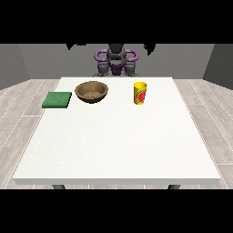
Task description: Pick the cup and pour the ball into the bowl, then pick the bowl and place it on the pad
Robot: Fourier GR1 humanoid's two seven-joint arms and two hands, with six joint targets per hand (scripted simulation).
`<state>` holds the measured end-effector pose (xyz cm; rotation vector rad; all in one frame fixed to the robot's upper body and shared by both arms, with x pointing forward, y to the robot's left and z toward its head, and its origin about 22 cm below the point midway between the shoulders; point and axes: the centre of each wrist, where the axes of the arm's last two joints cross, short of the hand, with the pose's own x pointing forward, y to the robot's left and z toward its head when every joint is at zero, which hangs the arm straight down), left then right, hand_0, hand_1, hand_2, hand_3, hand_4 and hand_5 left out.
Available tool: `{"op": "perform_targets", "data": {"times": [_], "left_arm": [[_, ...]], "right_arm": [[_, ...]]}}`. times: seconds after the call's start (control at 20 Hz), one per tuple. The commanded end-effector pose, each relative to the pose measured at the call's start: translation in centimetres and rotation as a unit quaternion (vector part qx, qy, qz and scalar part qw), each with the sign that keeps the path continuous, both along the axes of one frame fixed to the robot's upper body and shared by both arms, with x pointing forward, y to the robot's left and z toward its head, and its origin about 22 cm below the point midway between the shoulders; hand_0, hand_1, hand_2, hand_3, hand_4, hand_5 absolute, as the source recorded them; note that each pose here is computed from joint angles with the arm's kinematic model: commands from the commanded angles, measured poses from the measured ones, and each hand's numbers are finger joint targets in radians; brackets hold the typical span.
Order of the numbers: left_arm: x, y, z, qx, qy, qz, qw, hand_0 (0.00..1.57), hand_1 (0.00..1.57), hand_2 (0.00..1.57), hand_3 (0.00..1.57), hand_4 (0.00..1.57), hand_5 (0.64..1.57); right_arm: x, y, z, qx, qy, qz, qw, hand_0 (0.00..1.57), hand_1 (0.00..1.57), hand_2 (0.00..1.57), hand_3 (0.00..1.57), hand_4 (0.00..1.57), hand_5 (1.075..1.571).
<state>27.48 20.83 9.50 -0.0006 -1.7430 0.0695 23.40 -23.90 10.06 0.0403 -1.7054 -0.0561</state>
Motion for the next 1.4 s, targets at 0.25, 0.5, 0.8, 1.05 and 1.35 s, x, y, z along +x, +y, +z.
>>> {"op": "perform_targets", "data": {"times": [0.25, 0.5, 0.8, 1.05, 1.35], "left_arm": [[2.3, 2.7, -3.8, 0.042, -0.091, 0.032, 0.994, 0.0, 0.0, 0.0, 0.0, 0.53, 1.491], [3.1, 3.8, -7.9, 0.043, -0.086, 0.019, 0.995, 0.0, 0.0, 0.0, 0.0, 0.25, 1.475], [6.3, 4.5, -9.1, 0.055, -0.033, 0.021, 0.998, 0.0, 0.0, 0.0, 0.0, 0.02, 1.441], [6.3, 4.6, -12.0, 0.054, -0.041, 0.012, 0.998, 0.0, 0.0, 0.0, 0.0, 0.2, 1.429], [6.0, 3.6, -14.8, 0.038, -0.035, 0.011, 0.999, 0.0, 0.0, 0.0, 0.0, 0.36, 1.464]], "right_arm": [[2.2, -3.0, 0.2, 0.0, -0.1, 0.012, 0.9949, 0.0, 0.0, 0.0, 0.0, 0.69, 1.551], [3.0, -5.7, 1.6, 0.001, -0.116, 0.01, 0.9932, 0.0, 0.0, 0.0, 0.0, 0.68, 1.555], [2.7, -5.5, -2.4, -0.005, -0.066, 0.017, 0.9977, 0.0, 0.0, 0.0, 0.0, 0.66, 1.56], [3.9, -8.0, -1.7, -0.003, -0.071, 0.01, 0.9974, 0.0, 0.0, 0.0, 0.0, 0.67, 1.562], [4.9, -9.3, -0.8, -0.008, -0.078, 0.006, 0.9969, 0.0, 0.0, 0.0, 0.0, 0.67, 1.564]]}}
